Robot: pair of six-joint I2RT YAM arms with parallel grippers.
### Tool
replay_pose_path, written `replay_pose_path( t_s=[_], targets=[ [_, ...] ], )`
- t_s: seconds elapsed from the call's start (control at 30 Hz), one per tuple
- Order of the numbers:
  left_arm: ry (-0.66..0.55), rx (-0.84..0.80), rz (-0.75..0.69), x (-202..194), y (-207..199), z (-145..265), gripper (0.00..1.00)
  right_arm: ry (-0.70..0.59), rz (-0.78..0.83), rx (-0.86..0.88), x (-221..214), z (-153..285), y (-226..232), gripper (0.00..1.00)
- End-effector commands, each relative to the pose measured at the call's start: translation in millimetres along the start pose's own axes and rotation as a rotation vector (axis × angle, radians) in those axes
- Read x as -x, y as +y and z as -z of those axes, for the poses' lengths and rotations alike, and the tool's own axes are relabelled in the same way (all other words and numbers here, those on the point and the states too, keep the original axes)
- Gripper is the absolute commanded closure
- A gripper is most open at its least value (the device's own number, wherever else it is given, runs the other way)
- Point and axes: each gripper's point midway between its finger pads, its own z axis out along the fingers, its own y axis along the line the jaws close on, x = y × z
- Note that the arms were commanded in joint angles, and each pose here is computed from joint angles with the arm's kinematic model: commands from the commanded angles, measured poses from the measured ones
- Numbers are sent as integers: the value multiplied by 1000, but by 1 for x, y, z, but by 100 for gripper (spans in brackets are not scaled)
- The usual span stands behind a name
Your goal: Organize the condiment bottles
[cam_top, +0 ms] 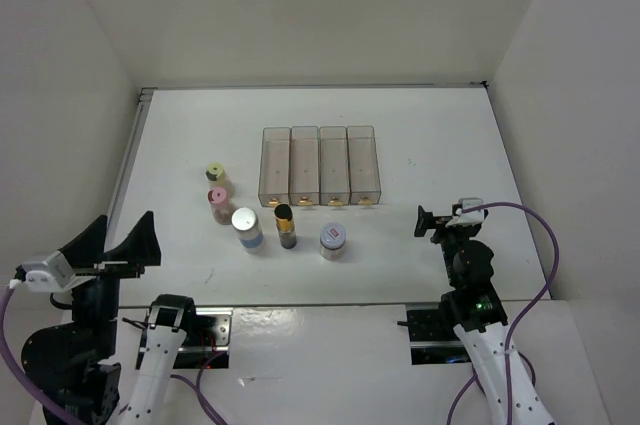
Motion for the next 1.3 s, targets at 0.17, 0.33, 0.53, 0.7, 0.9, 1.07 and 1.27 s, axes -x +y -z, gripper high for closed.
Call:
replay_pose_path(
  t_s=[0.17,0.33,0.53,0.7,0.9,1.07,1.27],
  targets=[
    [-149,-87,23,32,-12,41,0,-51,1,-5,-1,0,-2,1],
    [-133,-4,88,27,1,40,0,-53,-57,-114,-1,0,-19,1],
    [-195,-7,121,44,-1,44,0,-297,-701,-228,113,34,-37,1],
    [-215,-39,123,49,-7,42,0,-257,-643,49,154,59,5,1],
    [-113,-151,119,13,-24,24,0,-205,-916,-36,146,64,-4,1],
    [-27,-72,141,-8,-12,1,0,-201,-975,124,160,65,22,1],
    [238,11,75,-46,-12,-62,0,-229,-1031,272,156,48,47,1]
  ],
)
